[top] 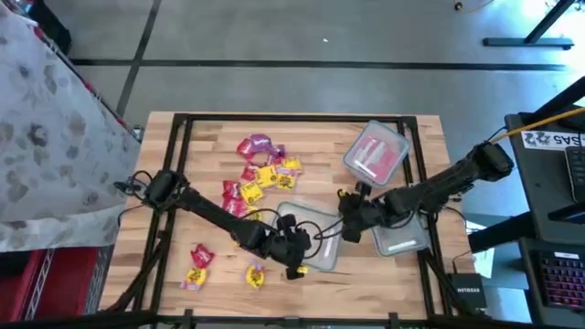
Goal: Sort candy
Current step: Open the rectangular transparent food container
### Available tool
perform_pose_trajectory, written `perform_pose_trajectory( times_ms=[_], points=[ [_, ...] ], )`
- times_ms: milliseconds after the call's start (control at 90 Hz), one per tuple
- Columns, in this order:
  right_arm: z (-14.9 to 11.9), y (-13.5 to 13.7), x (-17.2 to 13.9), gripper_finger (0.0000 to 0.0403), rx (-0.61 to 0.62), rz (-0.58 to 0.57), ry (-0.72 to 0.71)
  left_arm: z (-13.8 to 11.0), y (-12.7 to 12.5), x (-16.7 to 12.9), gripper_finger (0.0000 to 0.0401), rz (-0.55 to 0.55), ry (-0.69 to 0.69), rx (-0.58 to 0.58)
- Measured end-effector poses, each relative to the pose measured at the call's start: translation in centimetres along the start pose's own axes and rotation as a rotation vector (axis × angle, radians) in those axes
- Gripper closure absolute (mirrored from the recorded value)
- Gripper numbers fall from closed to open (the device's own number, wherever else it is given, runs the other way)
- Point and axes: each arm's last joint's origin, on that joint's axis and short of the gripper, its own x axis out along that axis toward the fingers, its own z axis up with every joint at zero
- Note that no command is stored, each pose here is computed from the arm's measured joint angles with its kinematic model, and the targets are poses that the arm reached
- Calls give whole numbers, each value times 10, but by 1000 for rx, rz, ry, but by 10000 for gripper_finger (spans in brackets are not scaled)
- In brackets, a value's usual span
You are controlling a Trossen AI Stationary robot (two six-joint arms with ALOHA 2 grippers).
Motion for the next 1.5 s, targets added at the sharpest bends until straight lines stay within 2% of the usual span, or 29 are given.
perform_pose_trajectory(
  times_ms=[200,356,444,589,667,922,1078,1222,1322,1422,1500],
  points=[
    [-10,18,-6,242,-106,99,21,3,5,2,401,-5,11,-9],
    [-21,31,-10,242,-168,208,75,4,7,2,401,20,-3,5],
    [-26,37,-13,242,-198,230,77,5,9,3,401,41,-11,1],
    [-35,42,-21,242,-122,140,38,5,10,3,401,52,-13,-14],
    [-44,47,-25,242,-102,130,42,5,10,4,401,52,-13,-34],
    [-64,86,-44,242,-134,316,-90,4,10,3,401,56,-15,-75],
    [-81,96,-26,242,-121,349,-175,16,12,-15,401,55,-40,-78],
    [-92,94,0,242,-67,291,-289,30,15,-34,401,60,-90,-65],
    [-97,93,10,242,-27,268,-354,45,13,-40,401,34,-178,-88],
    [-99,93,15,242,-3,263,-390,53,10,-33,401,-17,-241,-87],
    [-98,90,18,242,7,253,-391,47,9,-18,401,-14,-216,-81]
  ],
)
